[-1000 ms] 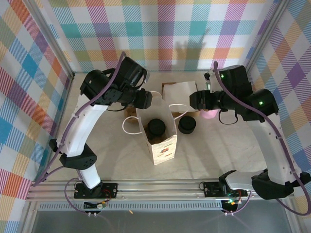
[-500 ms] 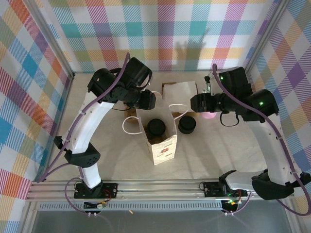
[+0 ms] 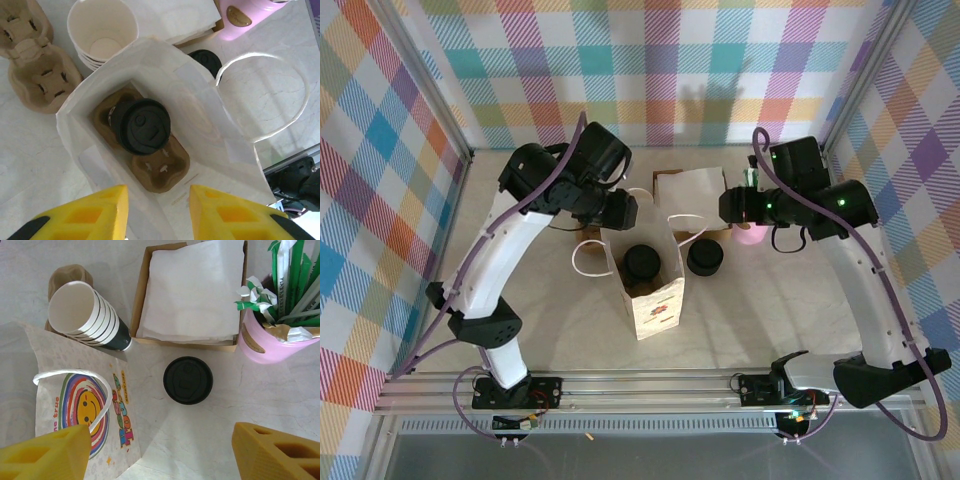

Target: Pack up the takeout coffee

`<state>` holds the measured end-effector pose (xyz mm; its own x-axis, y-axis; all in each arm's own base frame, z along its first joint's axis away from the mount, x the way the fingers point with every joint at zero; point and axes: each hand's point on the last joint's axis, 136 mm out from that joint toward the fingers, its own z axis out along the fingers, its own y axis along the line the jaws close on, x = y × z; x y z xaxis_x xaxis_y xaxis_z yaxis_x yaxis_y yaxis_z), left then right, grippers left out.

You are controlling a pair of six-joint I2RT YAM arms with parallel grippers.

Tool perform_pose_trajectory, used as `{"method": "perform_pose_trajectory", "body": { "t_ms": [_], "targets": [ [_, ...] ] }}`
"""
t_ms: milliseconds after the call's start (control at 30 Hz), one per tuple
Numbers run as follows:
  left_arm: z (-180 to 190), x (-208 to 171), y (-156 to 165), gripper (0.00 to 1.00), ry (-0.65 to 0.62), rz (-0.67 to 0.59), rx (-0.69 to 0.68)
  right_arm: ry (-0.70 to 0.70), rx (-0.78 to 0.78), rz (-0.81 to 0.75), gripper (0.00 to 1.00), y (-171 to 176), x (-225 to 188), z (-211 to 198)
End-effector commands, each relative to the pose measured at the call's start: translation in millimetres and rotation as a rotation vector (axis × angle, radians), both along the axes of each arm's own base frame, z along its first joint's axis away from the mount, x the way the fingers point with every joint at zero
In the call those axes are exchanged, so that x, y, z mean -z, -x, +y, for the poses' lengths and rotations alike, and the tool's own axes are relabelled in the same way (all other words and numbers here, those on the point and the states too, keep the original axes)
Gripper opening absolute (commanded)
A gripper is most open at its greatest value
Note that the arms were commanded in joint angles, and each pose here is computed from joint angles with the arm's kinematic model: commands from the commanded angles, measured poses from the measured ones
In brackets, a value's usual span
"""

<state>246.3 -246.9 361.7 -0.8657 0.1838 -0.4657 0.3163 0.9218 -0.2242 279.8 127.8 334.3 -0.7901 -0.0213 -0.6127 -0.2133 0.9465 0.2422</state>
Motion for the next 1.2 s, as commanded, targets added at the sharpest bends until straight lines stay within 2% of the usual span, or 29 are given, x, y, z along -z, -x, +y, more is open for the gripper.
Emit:
{"method": "perform_pose_trajectory", "body": {
  "t_ms": [0,133,300,500,600,700,900,1167],
  "targets": [
    [38,5,30,0.37,-0.084,0.063,-0.005,-0.003,-0.005,-0.026,0.75,-1,-1,-1],
    [39,8,32,0.37,-0.082,0.073,-0.015,0.065,0.060,-0.009,0.77,-7,9,-23],
    [42,16,36,0.38,-0.104,0.108,-0.020,0.049,0.168,0.014,0.77,-24,23,-54],
    [41,18,43,0.39,-0.084,0.128,-0.008,0.017,0.205,-0.017,0.63,-56,33,-77],
    [37,17,47,0.38,-0.056,0.141,0.012,0.051,0.191,-0.031,0.56,-70,41,-83],
    [35,17,51,0.38,-0.038,0.152,0.023,0.094,0.245,-0.041,0.50,-81,42,-101],
    [26,16,57,0.37,0.017,0.178,0.047,0.065,0.383,-0.075,0.46,-92,34,-144],
    [24,17,62,0.37,0.022,0.193,0.065,0.005,0.460,-0.068,0.44,-108,43,-164]
  ]
}}
